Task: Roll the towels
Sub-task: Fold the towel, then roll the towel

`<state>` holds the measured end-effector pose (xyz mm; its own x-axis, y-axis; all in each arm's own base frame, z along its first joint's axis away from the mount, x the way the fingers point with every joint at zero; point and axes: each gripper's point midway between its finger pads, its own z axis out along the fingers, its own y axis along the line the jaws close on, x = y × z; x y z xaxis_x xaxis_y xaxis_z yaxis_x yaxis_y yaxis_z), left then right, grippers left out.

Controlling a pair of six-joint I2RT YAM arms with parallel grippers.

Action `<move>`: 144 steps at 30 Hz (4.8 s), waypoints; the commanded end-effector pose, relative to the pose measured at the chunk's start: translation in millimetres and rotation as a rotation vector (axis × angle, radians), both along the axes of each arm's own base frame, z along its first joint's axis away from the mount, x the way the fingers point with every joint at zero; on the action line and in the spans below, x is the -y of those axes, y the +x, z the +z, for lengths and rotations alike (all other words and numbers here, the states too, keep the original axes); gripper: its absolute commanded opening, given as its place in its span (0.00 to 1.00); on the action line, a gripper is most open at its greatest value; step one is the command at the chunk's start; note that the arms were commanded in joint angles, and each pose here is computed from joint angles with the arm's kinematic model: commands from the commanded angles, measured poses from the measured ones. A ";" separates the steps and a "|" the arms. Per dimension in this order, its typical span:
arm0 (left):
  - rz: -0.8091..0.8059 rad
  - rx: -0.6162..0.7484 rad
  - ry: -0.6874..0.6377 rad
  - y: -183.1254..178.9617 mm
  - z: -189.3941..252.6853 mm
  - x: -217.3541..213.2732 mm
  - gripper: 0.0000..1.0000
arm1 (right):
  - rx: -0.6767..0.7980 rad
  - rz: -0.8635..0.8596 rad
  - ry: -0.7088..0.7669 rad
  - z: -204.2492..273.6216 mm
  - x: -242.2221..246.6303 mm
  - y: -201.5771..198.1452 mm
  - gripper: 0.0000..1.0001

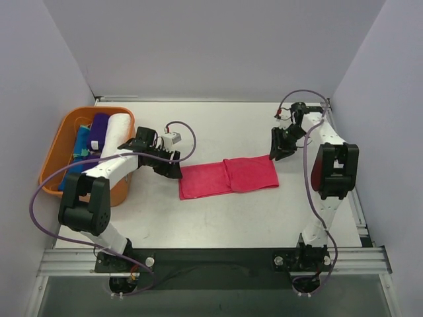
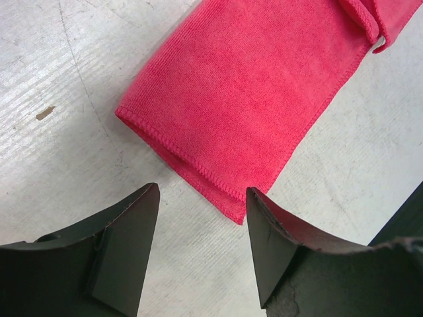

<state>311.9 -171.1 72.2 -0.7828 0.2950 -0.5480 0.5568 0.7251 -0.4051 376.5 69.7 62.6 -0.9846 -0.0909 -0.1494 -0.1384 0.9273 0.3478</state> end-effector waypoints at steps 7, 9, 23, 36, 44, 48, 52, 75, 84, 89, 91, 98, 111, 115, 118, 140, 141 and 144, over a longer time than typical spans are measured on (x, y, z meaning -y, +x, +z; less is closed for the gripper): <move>-0.021 0.026 -0.025 7.0 6.5 6.3 0.67 | -0.137 -0.047 0.026 -22.1 12.9 -27.2 0.36; -0.022 0.020 -0.029 5.9 6.1 6.8 0.67 | -0.155 -0.043 0.025 -29.0 13.9 -28.2 0.36; -0.017 0.013 -0.030 7.5 6.3 7.5 0.67 | -0.193 -0.093 0.123 -37.9 20.5 -24.6 0.00; -0.010 -0.018 -0.002 5.5 -4.6 7.1 0.68 | -0.092 -0.027 0.135 34.1 1.4 -21.3 0.00; -0.058 -0.064 0.004 6.7 -22.8 33.8 0.63 | -0.107 0.087 0.094 33.1 -49.4 -26.8 0.00; -0.070 -0.093 0.000 7.1 -33.4 45.3 0.57 | -0.118 0.103 0.121 34.1 -72.6 -23.8 0.00; -0.063 -0.142 -0.002 7.4 -46.1 48.0 0.55 | -0.134 0.136 0.139 30.4 -95.4 -24.1 0.00; -0.067 -0.152 -0.021 2.8 -43.2 49.3 0.56 | -0.249 0.252 0.106 -26.9 -151.8 -46.9 0.24; -0.121 -0.046 -0.131 -14.7 9.2 53.1 0.56 | -0.165 0.265 0.308 19.9 -160.6 -28.3 0.39; -0.147 0.022 -0.095 -27.2 23.1 47.9 0.50 | -0.003 0.239 0.397 73.7 -135.4 -0.8 0.39; -0.168 0.045 -0.082 -32.8 25.8 51.6 0.45 | 0.006 0.210 0.358 65.6 -125.3 12.5 0.36; -0.237 -0.029 -0.043 -42.5 0.7 81.5 0.30 | -0.016 0.184 0.305 24.7 -123.0 42.2 0.22; -0.160 -0.187 0.035 -18.4 -51.8 66.1 0.19 | -0.132 0.116 0.183 -42.4 -91.2 21.4 0.02; -0.133 -0.133 0.064 20.0 -58.6 52.8 0.18 | -0.225 0.097 0.174 -43.3 -81.6 -22.0 0.00; -0.143 -0.049 0.097 68.1 -59.2 60.3 0.19 | -0.345 0.101 0.304 -33.2 -97.5 -75.0 0.02; -0.279 -0.045 -0.421 -25.3 82.3 99.9 0.39 | -0.125 0.224 0.616 75.5 -144.5 -80.4 0.20; -0.258 -0.089 -0.453 -33.1 75.3 103.0 0.39 | -0.142 0.236 0.638 76.7 -153.3 -81.0 0.20; -0.274 -0.156 -0.498 -47.8 63.0 116.8 0.37 | -0.184 0.283 0.623 66.9 -175.5 -88.2 0.20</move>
<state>273.9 -265.0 129.0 -0.7722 0.2718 -0.5743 0.6341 0.3874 -0.6692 298.2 219.0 115.1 -0.9583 -0.2621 -0.1138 -0.2433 0.5399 0.8058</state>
